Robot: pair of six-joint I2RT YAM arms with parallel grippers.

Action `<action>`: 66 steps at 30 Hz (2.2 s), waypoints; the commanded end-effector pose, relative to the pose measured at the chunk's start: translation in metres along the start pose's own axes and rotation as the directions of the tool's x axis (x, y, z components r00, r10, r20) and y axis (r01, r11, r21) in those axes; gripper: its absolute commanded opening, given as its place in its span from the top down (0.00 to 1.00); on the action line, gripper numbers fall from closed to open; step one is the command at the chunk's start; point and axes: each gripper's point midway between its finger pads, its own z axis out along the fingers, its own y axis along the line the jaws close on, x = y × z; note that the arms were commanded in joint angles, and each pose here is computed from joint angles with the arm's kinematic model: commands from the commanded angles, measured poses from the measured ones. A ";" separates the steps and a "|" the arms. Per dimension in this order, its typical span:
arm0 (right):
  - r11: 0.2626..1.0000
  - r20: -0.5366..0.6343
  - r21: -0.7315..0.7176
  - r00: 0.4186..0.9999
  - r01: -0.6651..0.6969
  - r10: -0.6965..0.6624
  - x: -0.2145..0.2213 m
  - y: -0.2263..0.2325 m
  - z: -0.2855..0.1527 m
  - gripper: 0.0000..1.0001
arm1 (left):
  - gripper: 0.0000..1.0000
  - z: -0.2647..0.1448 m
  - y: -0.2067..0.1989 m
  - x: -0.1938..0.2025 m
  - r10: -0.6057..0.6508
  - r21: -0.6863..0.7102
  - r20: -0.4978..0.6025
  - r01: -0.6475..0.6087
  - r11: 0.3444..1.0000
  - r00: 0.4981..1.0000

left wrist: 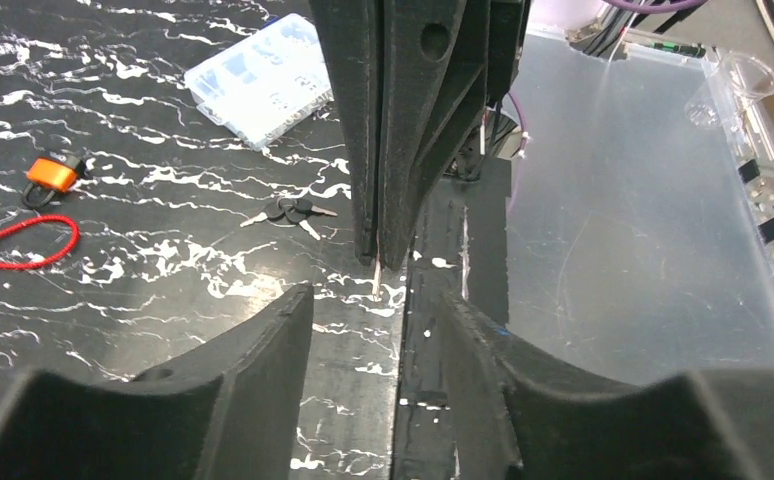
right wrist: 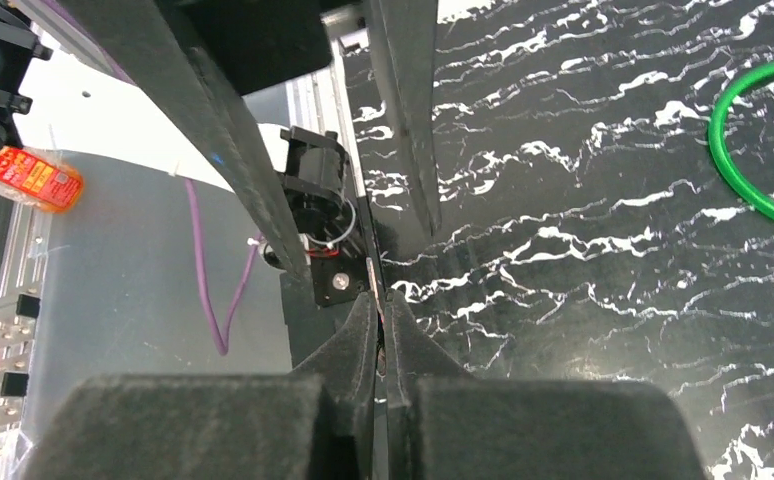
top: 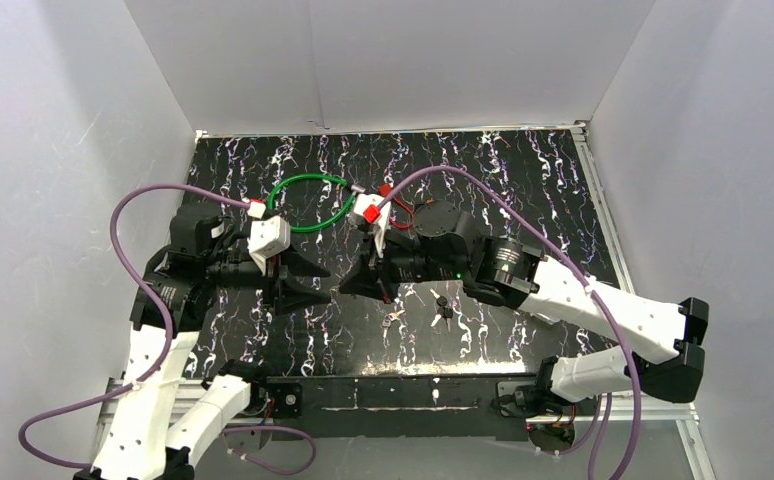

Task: Unlock with the key
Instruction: Pick up the key from the center of the board.

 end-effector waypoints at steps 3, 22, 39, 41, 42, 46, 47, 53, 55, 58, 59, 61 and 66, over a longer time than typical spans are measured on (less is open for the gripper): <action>0.997 0.051 0.066 0.998 -0.049 0.046 0.002 -0.002 -0.026 0.99 | 0.27 -0.001 0.002 -0.009 0.039 -0.010 0.006 -0.039 0.999 0.999; 0.843 0.231 0.442 0.947 -0.306 0.223 0.053 -0.052 -0.132 0.99 | 0.02 0.053 0.192 0.073 -0.274 -0.315 -0.308 0.174 0.933 0.911; 0.743 0.331 0.540 0.911 -0.395 0.244 0.062 -0.068 -0.171 0.99 | 0.02 0.207 0.297 0.137 -0.068 -0.112 -0.475 0.017 0.994 0.877; 0.739 0.348 0.538 0.905 -0.406 0.243 0.060 -0.068 -0.175 0.99 | 0.02 0.217 0.306 0.145 -0.092 -0.121 -0.487 0.037 0.992 0.869; 0.737 0.355 0.538 0.903 -0.409 0.242 0.060 -0.068 -0.177 0.99 | 0.02 0.221 0.310 0.149 -0.096 -0.123 -0.492 0.040 0.992 0.865; 0.731 0.377 0.541 0.897 -0.416 0.231 0.056 -0.068 -0.185 0.99 | 0.06 0.231 0.318 0.167 -0.107 -0.124 -0.519 0.049 0.991 0.848; 0.730 0.381 0.542 0.896 -0.416 0.227 0.055 -0.068 -0.188 0.99 | 0.08 0.231 0.318 0.171 -0.115 -0.128 -0.529 0.055 0.990 0.841; 0.729 0.388 0.549 0.897 -0.408 0.210 0.051 -0.067 -0.195 0.99 | 0.17 0.218 0.318 0.193 -0.132 -0.162 -0.595 0.043 0.986 0.793; 0.732 0.386 0.548 0.899 -0.405 0.208 0.050 -0.067 -0.195 0.99 | 0.19 0.213 0.319 0.201 -0.131 -0.180 -0.622 0.021 0.983 0.772; 0.736 0.384 0.546 0.900 -0.400 0.204 0.049 -0.066 -0.194 0.99 | 0.27 0.207 0.318 0.211 -0.135 -0.189 -0.654 0.012 0.982 0.744; 0.737 0.383 0.545 0.901 -0.399 0.203 0.048 -0.066 -0.194 0.99 | 0.32 0.206 0.316 0.212 -0.134 -0.184 -0.660 0.013 0.983 0.740; 0.740 0.383 0.543 0.901 -0.397 0.203 0.047 -0.065 -0.194 0.99 | 0.47 0.205 0.310 0.215 -0.132 -0.167 -0.665 0.026 0.986 0.735; 0.743 0.382 0.540 0.902 -0.395 0.202 0.046 -0.064 -0.194 0.99 | 0.74 0.192 0.292 0.216 -0.127 -0.133 -0.706 0.045 0.990 0.696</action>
